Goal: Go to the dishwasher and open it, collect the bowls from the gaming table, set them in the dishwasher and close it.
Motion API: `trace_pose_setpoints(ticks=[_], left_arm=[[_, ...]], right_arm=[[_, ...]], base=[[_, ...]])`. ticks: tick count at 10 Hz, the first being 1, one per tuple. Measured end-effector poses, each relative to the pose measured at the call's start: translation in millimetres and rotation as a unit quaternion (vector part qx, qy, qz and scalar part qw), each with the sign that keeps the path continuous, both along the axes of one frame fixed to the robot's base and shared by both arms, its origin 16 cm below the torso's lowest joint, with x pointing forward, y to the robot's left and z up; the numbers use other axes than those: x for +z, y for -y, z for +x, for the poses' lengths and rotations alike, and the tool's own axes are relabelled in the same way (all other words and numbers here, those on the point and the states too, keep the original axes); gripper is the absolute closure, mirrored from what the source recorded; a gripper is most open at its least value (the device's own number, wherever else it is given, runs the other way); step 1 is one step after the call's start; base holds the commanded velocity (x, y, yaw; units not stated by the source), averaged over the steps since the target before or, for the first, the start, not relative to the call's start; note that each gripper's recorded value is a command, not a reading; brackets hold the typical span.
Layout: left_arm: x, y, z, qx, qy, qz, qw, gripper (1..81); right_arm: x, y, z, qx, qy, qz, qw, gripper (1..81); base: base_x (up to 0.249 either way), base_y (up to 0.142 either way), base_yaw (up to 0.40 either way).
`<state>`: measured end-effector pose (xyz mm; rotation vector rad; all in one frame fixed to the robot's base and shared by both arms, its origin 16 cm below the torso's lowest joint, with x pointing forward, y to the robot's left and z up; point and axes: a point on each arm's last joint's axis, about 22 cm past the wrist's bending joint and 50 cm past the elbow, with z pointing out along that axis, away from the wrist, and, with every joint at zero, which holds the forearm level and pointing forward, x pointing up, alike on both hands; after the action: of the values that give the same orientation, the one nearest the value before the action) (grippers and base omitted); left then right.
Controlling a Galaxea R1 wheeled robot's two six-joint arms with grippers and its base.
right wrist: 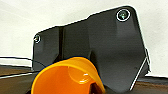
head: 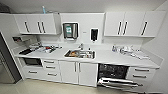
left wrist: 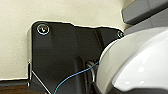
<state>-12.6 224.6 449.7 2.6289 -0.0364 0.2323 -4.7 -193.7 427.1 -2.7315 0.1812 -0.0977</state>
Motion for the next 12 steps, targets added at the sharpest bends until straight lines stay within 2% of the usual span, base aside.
trace_pose_setpoints(ticks=[4, 6, 10, 11, 12], left_arm=[[-0.9, -4.9, -2.3, 0.0, -0.002, 0.005, 1.0, 81.1], [0.2, 1.2, 1.3, 0.0, 0.002, -0.001, 1.0, 81.1], [-0.5, -3.2, 0.6, 0.0, -0.002, 0.003, 1.0, 81.1], [1.1, 3.1, 14.2, 0.001, 0.009, -0.004, 0.9999, 81.1], [1.3, 3.0, 3.6, 0.001, 0.006, -0.005, 1.0, 81.1]], right_arm=[[0.4, -4.3, 0.5, 0.0, 0.001, 0.003, 1.0, 81.1], [0.0, 0.9, 2.5, 0.0, 0.002, -0.001, 1.0, 81.1], [0.2, -1.3, 5.5, 0.0, 0.002, 0.001, 1.0, 81.1], [0.9, 3.2, 22.3, -0.003, 0.015, -0.001, 0.9999, 81.1], [0.5, 1.6, 12.0, -0.003, 0.011, 0.0, 0.9999, 81.1]], base=[[0.191, -0.071, 0.0], [0.191, -0.078, 0.0], [0.191, -0.078, 0.0], [0.191, -0.078, 0.0], [0.191, -0.078, 0.0]])
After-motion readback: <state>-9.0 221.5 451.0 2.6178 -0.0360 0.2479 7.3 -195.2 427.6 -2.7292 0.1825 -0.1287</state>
